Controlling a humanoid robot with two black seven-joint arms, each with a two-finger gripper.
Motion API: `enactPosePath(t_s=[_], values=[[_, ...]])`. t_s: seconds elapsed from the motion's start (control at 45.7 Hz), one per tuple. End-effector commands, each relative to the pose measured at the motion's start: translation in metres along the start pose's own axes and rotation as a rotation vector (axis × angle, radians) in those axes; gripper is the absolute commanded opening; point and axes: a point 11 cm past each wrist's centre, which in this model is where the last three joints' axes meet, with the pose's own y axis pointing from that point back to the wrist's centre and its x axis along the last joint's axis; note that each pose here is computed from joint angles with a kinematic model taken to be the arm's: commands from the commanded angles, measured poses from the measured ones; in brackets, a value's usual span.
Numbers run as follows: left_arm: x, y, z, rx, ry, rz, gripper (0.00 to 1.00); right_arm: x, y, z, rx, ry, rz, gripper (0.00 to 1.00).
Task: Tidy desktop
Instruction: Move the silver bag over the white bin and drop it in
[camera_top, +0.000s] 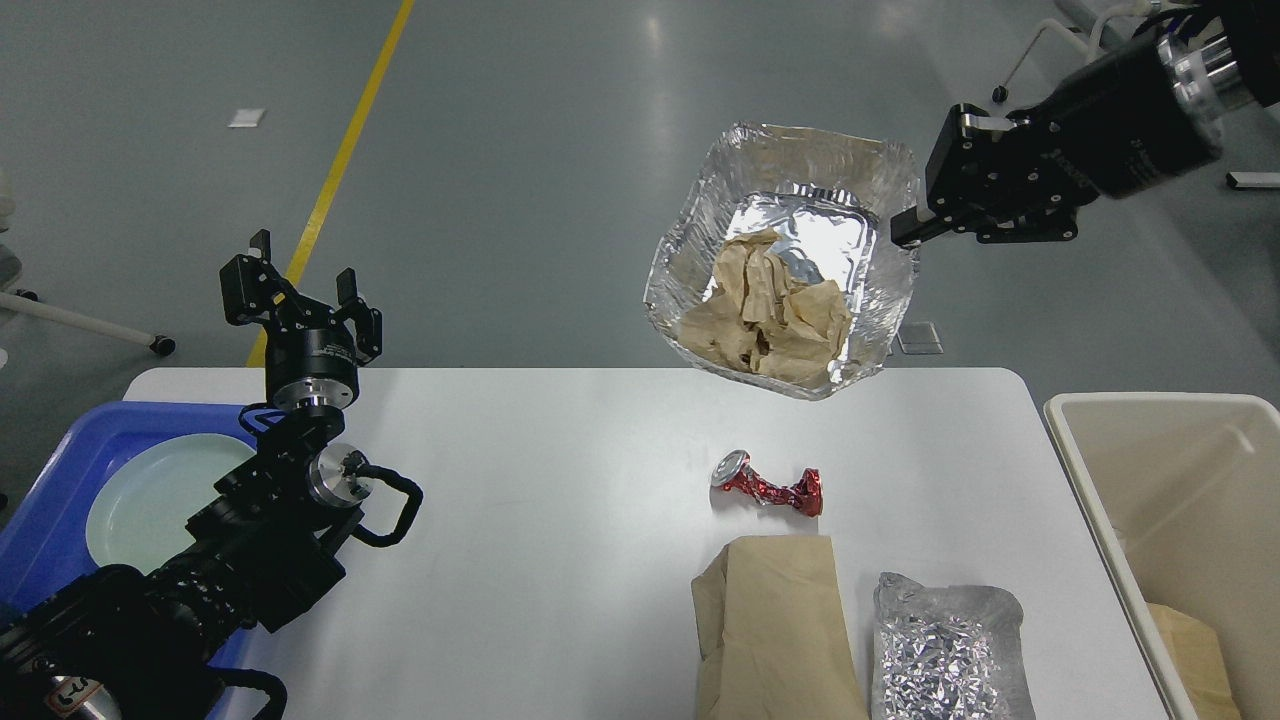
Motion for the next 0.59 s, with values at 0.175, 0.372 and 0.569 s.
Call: enactPosePath(t_s=[0.175,0.372,0.569], values=[[0.0,0.0,0.0,0.0,0.0,0.0,1.0,0.035,-0.012,0.161,-0.332,-0.204,0.156,0.0],[0.0,0.0,0.0,0.0,0.0,0.0,1.0,0.006,-0.03,0.245,-0.529,-0.272,0.141,0.0],[0.0,0.0,0.0,-0.001,-0.001,0.001,1.0,-0.004,-0.016,0.296,-0.719,-0.251,0.221,0.0]])
